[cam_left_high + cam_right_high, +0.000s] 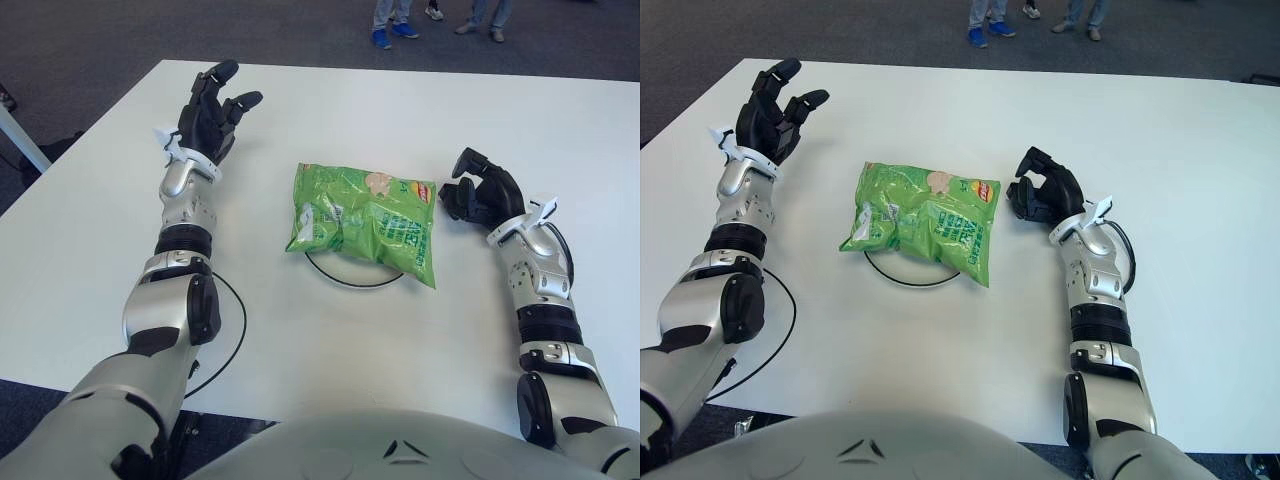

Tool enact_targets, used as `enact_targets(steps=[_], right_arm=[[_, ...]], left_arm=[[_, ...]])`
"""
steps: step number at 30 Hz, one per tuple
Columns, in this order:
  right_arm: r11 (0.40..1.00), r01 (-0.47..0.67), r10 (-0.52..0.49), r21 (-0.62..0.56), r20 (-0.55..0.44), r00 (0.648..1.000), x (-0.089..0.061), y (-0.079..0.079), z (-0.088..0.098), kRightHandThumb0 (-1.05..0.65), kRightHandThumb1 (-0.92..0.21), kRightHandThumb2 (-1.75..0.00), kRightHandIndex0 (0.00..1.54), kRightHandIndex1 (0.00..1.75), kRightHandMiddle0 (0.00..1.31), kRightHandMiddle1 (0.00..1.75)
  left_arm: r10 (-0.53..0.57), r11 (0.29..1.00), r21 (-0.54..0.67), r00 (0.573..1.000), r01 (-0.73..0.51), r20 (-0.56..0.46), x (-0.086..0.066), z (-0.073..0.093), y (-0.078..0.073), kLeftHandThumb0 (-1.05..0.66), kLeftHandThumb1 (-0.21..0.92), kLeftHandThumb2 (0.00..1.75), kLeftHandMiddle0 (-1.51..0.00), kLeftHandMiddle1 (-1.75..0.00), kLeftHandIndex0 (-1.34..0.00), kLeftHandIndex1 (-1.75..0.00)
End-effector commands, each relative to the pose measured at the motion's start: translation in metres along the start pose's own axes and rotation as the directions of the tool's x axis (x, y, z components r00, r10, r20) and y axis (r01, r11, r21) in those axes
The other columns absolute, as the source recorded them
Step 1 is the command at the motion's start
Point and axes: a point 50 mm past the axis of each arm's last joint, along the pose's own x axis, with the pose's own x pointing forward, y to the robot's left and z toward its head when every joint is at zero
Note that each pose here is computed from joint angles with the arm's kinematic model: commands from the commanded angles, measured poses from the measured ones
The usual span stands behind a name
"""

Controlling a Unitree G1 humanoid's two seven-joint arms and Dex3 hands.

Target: Put the snack into the plate.

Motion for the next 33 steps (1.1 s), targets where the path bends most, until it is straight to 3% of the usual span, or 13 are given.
enact_targets(steps=[1,2,4,9,26,33], right_arm=[[0.998,0.048,-0.042,0.040,-0.134,0.990,-0.013,-0.005,-0.030,-0.47,-0.37,-1.26,1.32,1.75,0.58,1.75],[0.998,0.050,-0.044,0.040,-0.133,0.990,-0.013,-0.005,-0.030,-0.47,-0.37,-1.26,1.32,1.75,0.58,1.75],[0.998,0.054,-0.048,0.039,-0.130,0.990,-0.013,-0.005,-0.030,-0.47,-0.37,-1.26,1.32,1.75,0.58,1.75],[0.998,0.060,-0.055,0.037,-0.130,0.990,-0.012,-0.005,-0.029,-0.47,-0.36,-1.26,1.32,1.75,0.58,1.75],[0.995,0.098,-0.095,0.025,-0.123,0.988,-0.011,-0.004,-0.028,-0.47,-0.36,-1.27,1.32,1.75,0.58,1.75],[0.991,0.132,-0.130,0.013,-0.111,0.985,-0.012,-0.004,-0.028,-0.47,-0.36,-1.26,1.32,1.75,0.58,1.75]], left_arm=[[0.057,0.998,0.004,0.998,-0.057,-0.024,-0.008,-0.010,0.003,-0.72,0.90,0.77,-0.32,-1.57,-0.02,-1.65],[0.072,0.997,0.003,0.997,-0.072,-0.028,-0.010,-0.012,0.003,-0.72,0.90,0.78,-0.32,-1.59,-0.02,-1.67],[0.100,0.995,0.002,0.994,-0.100,-0.036,-0.015,-0.017,0.004,-0.51,0.84,0.73,-0.37,-1.66,-0.17,-1.71],[0.166,0.986,0.011,0.983,-0.166,-0.081,-0.027,-0.031,0.007,-0.41,0.72,0.81,-0.50,-1.73,-0.30,-1.74],[0.184,0.981,0.087,0.969,-0.172,-0.166,-0.044,-0.049,0.001,-0.43,0.48,1.12,-0.99,-1.75,-0.48,-1.75],[0.145,0.988,0.083,0.969,-0.131,-0.198,-0.063,-0.056,-0.003,-0.47,0.34,1.29,-1.15,-1.75,-0.59,-1.75]])
